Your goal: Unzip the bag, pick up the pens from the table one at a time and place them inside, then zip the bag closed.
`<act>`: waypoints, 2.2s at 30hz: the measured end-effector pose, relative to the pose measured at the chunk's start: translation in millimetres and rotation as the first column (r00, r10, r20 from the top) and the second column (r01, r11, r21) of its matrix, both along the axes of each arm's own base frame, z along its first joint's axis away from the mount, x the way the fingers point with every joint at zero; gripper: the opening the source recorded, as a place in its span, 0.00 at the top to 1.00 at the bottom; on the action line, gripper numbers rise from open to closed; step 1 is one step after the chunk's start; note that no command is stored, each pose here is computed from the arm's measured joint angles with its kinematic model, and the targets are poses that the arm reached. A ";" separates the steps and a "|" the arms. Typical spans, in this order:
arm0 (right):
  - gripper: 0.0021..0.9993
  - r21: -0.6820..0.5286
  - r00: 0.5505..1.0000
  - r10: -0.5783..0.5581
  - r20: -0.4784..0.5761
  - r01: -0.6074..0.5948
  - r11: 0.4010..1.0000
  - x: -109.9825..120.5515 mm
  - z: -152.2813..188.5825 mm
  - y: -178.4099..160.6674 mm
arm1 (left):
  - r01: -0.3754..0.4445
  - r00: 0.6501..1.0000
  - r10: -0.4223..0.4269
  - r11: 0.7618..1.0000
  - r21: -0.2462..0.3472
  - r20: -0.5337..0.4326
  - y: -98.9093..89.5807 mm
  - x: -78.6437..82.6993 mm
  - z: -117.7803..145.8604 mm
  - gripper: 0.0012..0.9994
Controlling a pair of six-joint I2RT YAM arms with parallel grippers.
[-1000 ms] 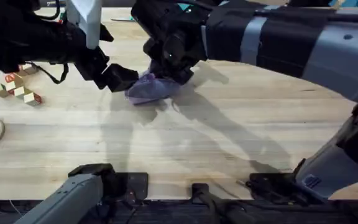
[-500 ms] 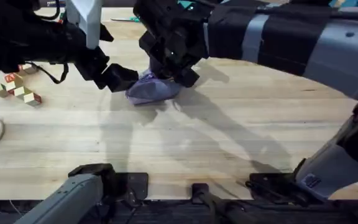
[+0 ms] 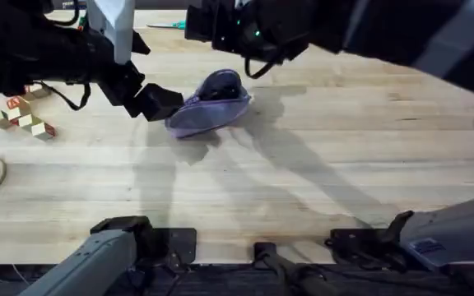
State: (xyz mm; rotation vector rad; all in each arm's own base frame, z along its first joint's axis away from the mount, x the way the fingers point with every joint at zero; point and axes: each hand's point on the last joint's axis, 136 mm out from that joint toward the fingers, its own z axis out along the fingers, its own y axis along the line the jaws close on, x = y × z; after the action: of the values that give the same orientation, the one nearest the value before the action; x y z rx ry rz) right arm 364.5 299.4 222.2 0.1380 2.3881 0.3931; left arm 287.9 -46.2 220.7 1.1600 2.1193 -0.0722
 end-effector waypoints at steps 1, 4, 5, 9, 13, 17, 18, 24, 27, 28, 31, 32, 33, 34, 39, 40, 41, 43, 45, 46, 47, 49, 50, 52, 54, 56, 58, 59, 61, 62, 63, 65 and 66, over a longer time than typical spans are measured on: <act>0.00 -0.029 0.999 0.038 0.022 -0.038 0.999 -0.8 5.5 -1.1 | 0.000 1.000 0.000 1.000 0.000 0.000 -0.1 0.0 0.0 0.01; 0.00 -0.108 0.988 0.136 0.071 -0.128 0.986 -3.0 18.0 -3.8 | 0.000 1.000 0.000 1.000 0.000 0.000 -0.1 0.0 0.0 0.01; 0.00 -0.136 0.982 0.169 0.086 -0.156 0.978 -3.9 22.2 -4.8 | 0.000 1.000 0.000 1.000 0.000 0.000 -0.1 0.0 0.0 0.01; 0.00 -0.221 0.956 0.264 0.129 -0.232 0.947 -6.0 36.8 -9.3 | -0.010 1.000 0.010 1.000 -0.010 0.002 3.1 0.6 0.8 0.01; 0.00 -0.274 0.935 0.319 0.153 -0.269 0.923 -4.3 47.4 -17.6 | -0.044 0.999 0.045 0.997 -0.058 0.012 14.3 2.4 5.1 0.01; 0.00 -0.305 0.923 0.353 0.152 -0.296 0.905 3.9 50.9 -31.6 | -0.026 0.999 0.030 0.991 -0.129 0.028 23.3 -3.0 10.6 0.01; 0.00 -0.307 0.923 0.353 0.151 -0.295 0.905 5.5 50.7 -33.8 | -0.014 0.999 0.018 0.990 -0.137 0.028 22.8 -5.4 10.7 0.01; 0.00 -0.318 0.923 0.355 0.148 -0.296 0.901 8.9 50.2 -39.0 | 0.052 0.999 -0.052 0.985 -0.167 0.003 17.6 -22.6 7.0 0.01; 0.00 -0.318 0.921 0.360 0.147 -0.300 0.899 8.6 50.2 -38.4 | 0.108 0.994 -0.108 0.978 -0.179 0.007 17.4 -35.7 5.8 0.00; 0.00 -0.319 0.921 0.360 0.147 -0.301 0.899 8.6 50.1 -38.4 | 0.133 0.991 -0.129 0.975 -0.178 0.035 18.2 -35.6 6.0 0.00; 0.00 -0.319 0.921 0.360 0.147 -0.301 0.899 8.6 50.1 -38.4 | 0.138 0.990 -0.132 0.972 -0.189 0.044 21.0 -35.7 -5.3 0.00; 0.00 -0.319 0.921 0.360 0.147 -0.301 0.899 8.6 50.1 -38.4 | 0.133 0.991 -0.127 0.972 -0.195 0.047 23.1 -35.4 -11.6 0.00; 0.00 -0.319 0.921 0.360 0.147 -0.301 0.899 8.6 50.1 -38.4 | 0.127 0.992 -0.120 0.971 -0.204 0.048 24.7 -35.6 -16.6 0.00; 0.00 -0.319 0.921 0.360 0.147 -0.301 0.899 8.6 50.1 -38.4 | 0.122 0.992 -0.114 0.969 -0.213 0.050 26.2 -35.6 -20.5 0.00; 0.00 -0.326 0.918 0.374 0.133 -0.316 0.891 6.3 47.5 -38.5 | 0.110 0.993 -0.095 0.957 -0.269 0.070 28.2 -36.7 -32.2 0.00; 0.00 -0.329 0.917 0.379 0.127 -0.322 0.888 5.3 46.4 -38.7 | 0.110 0.993 -0.094 0.954 -0.281 0.068 27.3 -37.8 -34.6 0.00; 0.00 -0.331 0.915 0.384 0.122 -0.327 0.885 4.5 45.6 -38.7 | 0.111 0.993 -0.096 0.951 -0.290 0.065 25.9 -39.0 -37.8 0.00; 0.00 -0.337 0.915 0.389 0.109 -0.335 0.880 2.6 43.1 -39.8 | 0.115 0.993 -0.103 0.943 -0.314 0.056 21.8 -42.9 -46.7 0.00; 0.00 -0.346 0.915 0.394 0.083 -0.344 0.873 -1.0 39.2 -42.5 | 0.120 0.993 -0.109 0.935 -0.333 0.051 18.3 -46.2 -56.8 0.00; 0.00 -0.350 0.916 0.395 0.072 -0.348 0.870 -2.7 37.8 -43.9 | 0.120 0.993 -0.110 0.931 -0.344 0.047 16.5 -48.0 -61.9 0.00; 0.00 -0.352 0.916 0.396 0.064 -0.350 0.868 -4.0 37.5 -44.9 | 0.121 0.993 -0.112 0.929 -0.351 0.044 15.1 -49.6 -66.2 0.00; 0.00 -0.350 0.913 0.404 0.057 -0.360 0.865 -6.1 40.3 -44.9 | 0.119 0.993 -0.115 0.923 -0.365 0.034 12.3 -53.2 -73.6 0.00; 0.00 -0.343 0.909 0.414 0.055 -0.372 0.863 -7.7 42.4 -43.2 | 0.119 0.993 -0.116 0.922 -0.368 0.032 11.5 -54.2 -75.7 0.00; 0.00 -0.313 0.894 0.444 0.051 -0.408 0.858 -12.4 47.1 -36.7 | 0.118 0.993 -0.116 0.921 -0.370 0.029 11.1 -55.0 -77.6 0.00; 0.00 -0.276 0.878 0.477 0.045 -0.448 0.851 -18.2 50.0 -29.3 | 0.122 0.992 -0.117 0.922 -0.368 0.037 11.4 -53.8 -77.0 0.00; 0.00 -0.251 0.866 0.500 0.028 -0.478 0.842 -24.2 48.4 -25.4 | 0.125 0.992 -0.117 0.921 -0.369 0.042 11.3 -53.3 -76.3 0.00; 0.00 -0.231 0.855 0.519 0.003 -0.505 0.832 -30.7 44.7 -23.4 | 0.126 0.992 -0.118 0.920 -0.372 0.044 11.0 -53.2 -75.9 0.01; 0.00 -0.222 0.850 0.527 -0.007 -0.516 0.828 -33.3 43.4 -22.3 | 0.126 0.992 -0.118 0.919 -0.372 0.045 10.9 -53.2 -75.7 0.01; 0.00 -0.206 0.834 0.551 -0.021 -0.543 0.814 -38.6 41.4 -19.5 | 0.126 0.992 -0.118 0.920 -0.372 0.045 10.9 -53.1 -75.7 0.01; 0.00 -0.203 0.825 0.564 -0.027 -0.557 0.805 -41.1 40.5 -18.4 | 0.127 0.992 -0.118 0.919 -0.372 0.045 10.9 -53.1 -75.6 0.01; 0.00 -0.202 0.818 0.574 -0.033 -0.567 0.798 -43.2 39.6 -17.6 | 0.127 0.992 -0.118 0.919 -0.372 0.045 10.9 -53.1 -75.6 0.01; 0.00 -0.203 0.805 0.592 -0.034 -0.586 0.785 -46.6 39.4 -14.4 | 0.127 0.992 -0.118 0.919 -0.373 0.045 10.8 -53.1 -75.6 0.01; 0.00 -0.200 0.800 0.599 -0.034 -0.593 0.780 -48.3 39.4 -12.5 | 0.127 0.992 -0.118 0.919 -0.373 0.046 10.8 -53.1 -75.6 0.01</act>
State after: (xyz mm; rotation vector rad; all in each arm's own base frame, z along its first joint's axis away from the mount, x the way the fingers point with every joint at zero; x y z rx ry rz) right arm 316.2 287.0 261.6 -0.7393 2.3767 0.4294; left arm 234.8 -35.3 145.1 1.0518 1.9020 -0.4994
